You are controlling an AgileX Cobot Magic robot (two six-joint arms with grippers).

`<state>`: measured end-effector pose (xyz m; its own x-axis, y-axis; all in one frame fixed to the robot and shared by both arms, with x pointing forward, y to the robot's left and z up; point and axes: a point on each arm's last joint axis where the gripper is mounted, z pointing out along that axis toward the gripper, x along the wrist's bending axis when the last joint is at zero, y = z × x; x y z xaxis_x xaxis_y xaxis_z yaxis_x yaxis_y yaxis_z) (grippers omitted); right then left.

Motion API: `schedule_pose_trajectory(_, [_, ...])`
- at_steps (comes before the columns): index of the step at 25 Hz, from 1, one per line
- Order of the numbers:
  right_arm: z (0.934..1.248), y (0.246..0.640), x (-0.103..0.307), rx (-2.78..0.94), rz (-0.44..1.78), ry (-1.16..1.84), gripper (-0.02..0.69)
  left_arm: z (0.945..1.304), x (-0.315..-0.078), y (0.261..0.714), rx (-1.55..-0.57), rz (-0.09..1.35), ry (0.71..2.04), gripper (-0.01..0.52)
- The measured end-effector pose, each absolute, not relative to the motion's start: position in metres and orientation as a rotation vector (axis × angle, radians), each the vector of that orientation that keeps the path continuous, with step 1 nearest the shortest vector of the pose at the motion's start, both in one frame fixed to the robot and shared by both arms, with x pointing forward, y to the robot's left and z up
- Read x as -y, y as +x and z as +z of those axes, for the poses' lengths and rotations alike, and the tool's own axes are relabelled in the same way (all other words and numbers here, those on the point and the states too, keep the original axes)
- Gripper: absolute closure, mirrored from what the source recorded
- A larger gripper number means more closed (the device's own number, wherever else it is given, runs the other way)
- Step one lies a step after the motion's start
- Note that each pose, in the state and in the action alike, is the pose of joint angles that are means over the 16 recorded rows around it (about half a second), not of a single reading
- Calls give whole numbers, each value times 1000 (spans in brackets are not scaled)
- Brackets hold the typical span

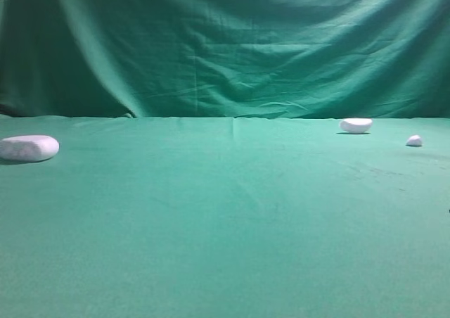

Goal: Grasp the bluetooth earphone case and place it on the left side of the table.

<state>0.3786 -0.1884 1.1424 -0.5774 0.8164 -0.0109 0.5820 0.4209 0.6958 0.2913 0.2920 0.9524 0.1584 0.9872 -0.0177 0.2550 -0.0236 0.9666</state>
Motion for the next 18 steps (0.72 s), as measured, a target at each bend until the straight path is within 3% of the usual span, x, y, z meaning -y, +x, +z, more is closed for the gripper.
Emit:
schedule_pose_trajectory(8, [1111, 336, 223, -2193, 1147, 1186, 665, 952, -292, 291, -1270, 957, 1470, 514])
schedule_pose_trajectory(18, [1103, 307, 251, -2088, 1237, 1110, 665, 952, -292, 291, -1270, 957, 1470, 514])
